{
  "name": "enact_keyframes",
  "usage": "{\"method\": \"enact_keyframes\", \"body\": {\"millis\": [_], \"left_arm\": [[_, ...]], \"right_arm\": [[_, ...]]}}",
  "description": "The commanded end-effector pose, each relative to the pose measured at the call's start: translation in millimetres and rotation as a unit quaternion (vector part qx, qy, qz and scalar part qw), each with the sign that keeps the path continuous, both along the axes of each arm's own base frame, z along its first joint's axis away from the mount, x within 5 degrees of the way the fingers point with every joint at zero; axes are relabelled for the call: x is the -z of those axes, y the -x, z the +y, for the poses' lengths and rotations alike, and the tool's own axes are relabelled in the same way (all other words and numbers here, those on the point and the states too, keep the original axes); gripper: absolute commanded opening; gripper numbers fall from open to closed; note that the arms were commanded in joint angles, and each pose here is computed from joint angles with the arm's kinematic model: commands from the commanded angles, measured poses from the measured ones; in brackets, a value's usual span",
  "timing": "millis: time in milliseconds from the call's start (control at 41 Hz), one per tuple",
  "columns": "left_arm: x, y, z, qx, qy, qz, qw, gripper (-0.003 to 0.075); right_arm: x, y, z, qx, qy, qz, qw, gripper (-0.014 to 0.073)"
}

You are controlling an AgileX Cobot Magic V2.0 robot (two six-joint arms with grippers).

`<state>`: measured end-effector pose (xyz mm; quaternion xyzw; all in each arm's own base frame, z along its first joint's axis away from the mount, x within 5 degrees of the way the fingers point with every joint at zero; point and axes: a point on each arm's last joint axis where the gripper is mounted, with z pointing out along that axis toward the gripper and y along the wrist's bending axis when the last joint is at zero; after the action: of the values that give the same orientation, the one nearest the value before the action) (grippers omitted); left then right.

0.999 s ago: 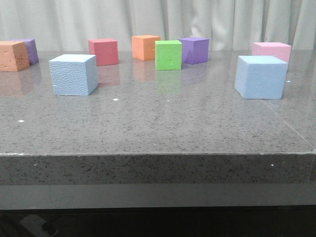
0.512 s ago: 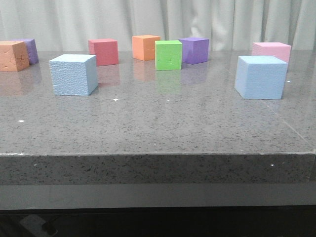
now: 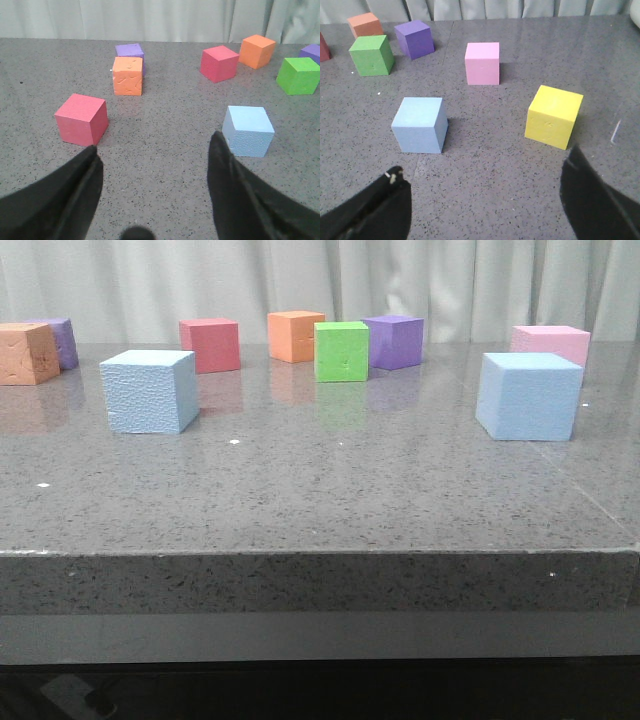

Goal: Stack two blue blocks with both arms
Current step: 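Reach the right gripper down and grasp the light blue cube beside the pink cube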

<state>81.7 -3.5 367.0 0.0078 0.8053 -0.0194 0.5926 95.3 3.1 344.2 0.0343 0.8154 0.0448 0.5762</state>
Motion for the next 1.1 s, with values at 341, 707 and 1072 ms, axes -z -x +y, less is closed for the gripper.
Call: {"method": "enact_keyframes", "body": {"millis": [341,707,1072], "left_arm": [[-16.8,-1.9,-0.9,0.003,0.008,-0.052,0.999,0.0344],[-16.8,-1.9,-0.9,0.003,0.008,-0.052,0.999,0.0344],[-16.8,-1.9,-0.9,0.003,0.008,-0.052,0.999,0.0344]], "right_arm": [[-42.4,-61.6,30.0,-0.168,-0.035,0.098,0.980,0.0616],[-61.7,-118.3,65.0,-0.237,-0.045,0.141,0.960,0.0613],[-50.7,-182.2,81.0,-0.064,0.022,0.218,0.974,0.0613]]}}
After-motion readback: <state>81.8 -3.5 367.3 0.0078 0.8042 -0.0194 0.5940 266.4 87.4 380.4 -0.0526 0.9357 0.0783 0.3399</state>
